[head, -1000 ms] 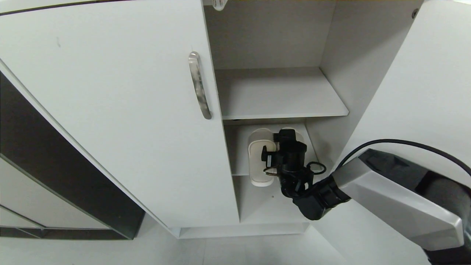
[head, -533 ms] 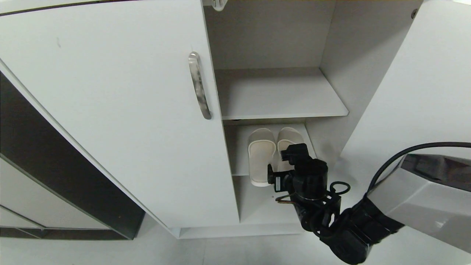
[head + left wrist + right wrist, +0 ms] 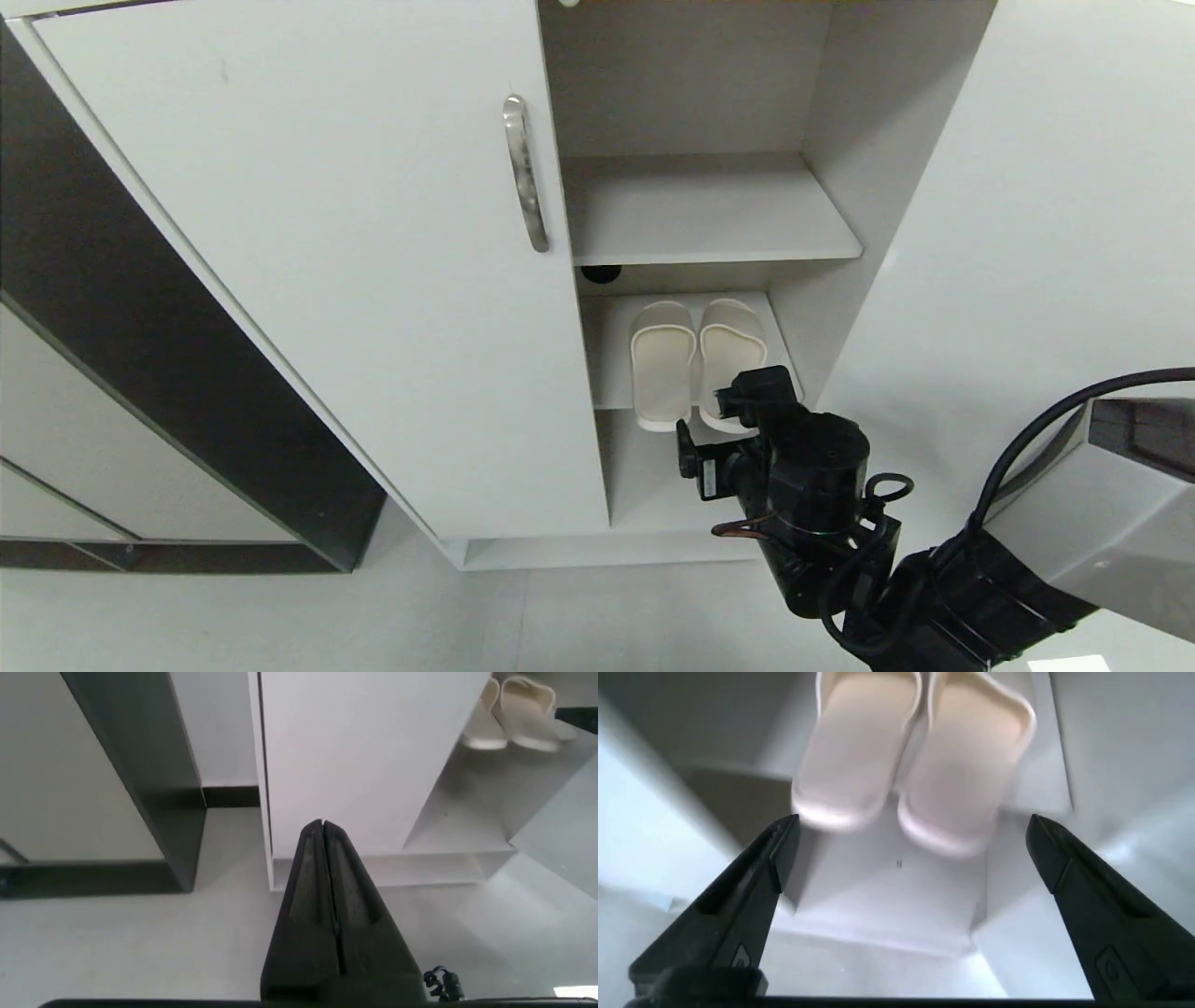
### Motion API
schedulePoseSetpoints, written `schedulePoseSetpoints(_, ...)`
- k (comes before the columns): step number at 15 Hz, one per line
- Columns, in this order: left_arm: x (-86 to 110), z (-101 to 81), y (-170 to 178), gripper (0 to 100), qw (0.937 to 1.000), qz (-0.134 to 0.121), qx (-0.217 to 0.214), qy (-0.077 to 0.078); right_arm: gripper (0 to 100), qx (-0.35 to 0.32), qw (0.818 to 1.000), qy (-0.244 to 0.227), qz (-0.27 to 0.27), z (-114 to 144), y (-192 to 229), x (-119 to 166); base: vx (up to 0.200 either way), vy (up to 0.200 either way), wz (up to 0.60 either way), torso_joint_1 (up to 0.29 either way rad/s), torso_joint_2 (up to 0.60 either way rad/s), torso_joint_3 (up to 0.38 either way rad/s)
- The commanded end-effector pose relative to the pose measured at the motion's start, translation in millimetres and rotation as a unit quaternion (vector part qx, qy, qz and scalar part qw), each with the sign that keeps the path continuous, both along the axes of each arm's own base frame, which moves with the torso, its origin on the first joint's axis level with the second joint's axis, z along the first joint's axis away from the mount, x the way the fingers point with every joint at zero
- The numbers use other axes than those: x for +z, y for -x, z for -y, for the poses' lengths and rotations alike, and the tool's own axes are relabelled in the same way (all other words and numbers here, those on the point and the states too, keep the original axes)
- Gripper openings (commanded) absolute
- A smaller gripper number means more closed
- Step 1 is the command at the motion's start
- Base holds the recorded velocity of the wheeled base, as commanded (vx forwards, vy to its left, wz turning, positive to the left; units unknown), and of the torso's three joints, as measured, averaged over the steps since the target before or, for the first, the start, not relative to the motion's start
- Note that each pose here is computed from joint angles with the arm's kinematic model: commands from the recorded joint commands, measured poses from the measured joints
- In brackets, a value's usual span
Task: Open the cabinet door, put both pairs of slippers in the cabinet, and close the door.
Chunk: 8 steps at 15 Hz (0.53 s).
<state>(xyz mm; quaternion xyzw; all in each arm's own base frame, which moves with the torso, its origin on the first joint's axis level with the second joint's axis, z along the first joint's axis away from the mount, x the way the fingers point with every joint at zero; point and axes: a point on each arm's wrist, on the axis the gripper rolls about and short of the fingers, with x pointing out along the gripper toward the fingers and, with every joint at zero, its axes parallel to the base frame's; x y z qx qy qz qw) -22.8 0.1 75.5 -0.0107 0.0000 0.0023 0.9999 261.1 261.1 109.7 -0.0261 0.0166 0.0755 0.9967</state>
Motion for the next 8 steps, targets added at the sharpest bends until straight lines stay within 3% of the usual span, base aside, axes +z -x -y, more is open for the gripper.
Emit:
schedulePoseSetpoints(1,0.0,0.0,0.0,0,1.0,0.0,0.001,0.0,100,0.001,1.0,-0.001,0.002,0.0,1.0,2.0,-0.2,0.0,0.0,-0.002,0.0,0.002)
schedulePoseSetpoints(8,0.0,0.0,0.0,0,1.0,0.0,0.001,0.0,100,0.001,1.0,0.001,0.002,2.7,4.1,-2.1,0.0,0.0,0.0,0.0,0.0,0.0)
